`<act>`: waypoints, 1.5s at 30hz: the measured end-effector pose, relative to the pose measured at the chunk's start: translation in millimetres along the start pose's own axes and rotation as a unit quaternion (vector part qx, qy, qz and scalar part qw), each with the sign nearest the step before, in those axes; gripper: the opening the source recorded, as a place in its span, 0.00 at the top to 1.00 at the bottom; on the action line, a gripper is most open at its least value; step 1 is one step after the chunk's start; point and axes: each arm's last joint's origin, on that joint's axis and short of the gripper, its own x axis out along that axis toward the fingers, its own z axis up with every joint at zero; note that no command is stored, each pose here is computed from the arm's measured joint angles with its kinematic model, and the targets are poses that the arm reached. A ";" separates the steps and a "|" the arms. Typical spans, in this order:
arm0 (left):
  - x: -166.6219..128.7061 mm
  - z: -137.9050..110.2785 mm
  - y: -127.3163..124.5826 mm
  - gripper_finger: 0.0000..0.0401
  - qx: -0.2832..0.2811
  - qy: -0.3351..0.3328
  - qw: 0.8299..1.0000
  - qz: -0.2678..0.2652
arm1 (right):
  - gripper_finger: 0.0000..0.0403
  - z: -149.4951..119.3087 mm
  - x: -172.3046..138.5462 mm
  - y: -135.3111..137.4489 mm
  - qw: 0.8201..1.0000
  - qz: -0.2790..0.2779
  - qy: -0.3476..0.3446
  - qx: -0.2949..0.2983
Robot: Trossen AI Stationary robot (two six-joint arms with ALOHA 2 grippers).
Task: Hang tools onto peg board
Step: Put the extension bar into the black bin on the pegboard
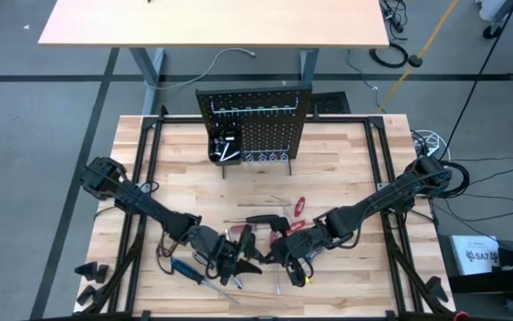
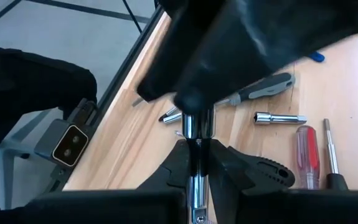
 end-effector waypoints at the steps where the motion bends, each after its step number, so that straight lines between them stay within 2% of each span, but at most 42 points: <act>1: 0.1 -1.1 0.9 0.58 0.000 0.001 1.000 0.000 | 0.94 0.0 0.0 0.1 1.000 0.001 0.000 0.000; 28: 0.9 -5.8 2.5 0.58 -0.029 0.004 0.999 -0.015 | 0.94 7.3 0.2 -4.5 0.998 0.009 -0.034 -0.044; 32: 0.9 -5.8 2.6 0.64 -0.029 0.004 0.999 -0.014 | 0.94 7.5 0.1 -4.3 0.998 0.009 -0.035 -0.042; 39: 1.0 -6.5 3.2 0.84 -0.029 0.006 0.999 -0.014 | 0.94 7.4 0.1 -4.2 0.999 0.009 -0.035 -0.041; 45: 1.0 -6.6 3.1 0.84 -0.029 0.007 0.999 -0.014 | 0.94 7.1 0.2 -4.2 0.999 0.009 -0.034 -0.041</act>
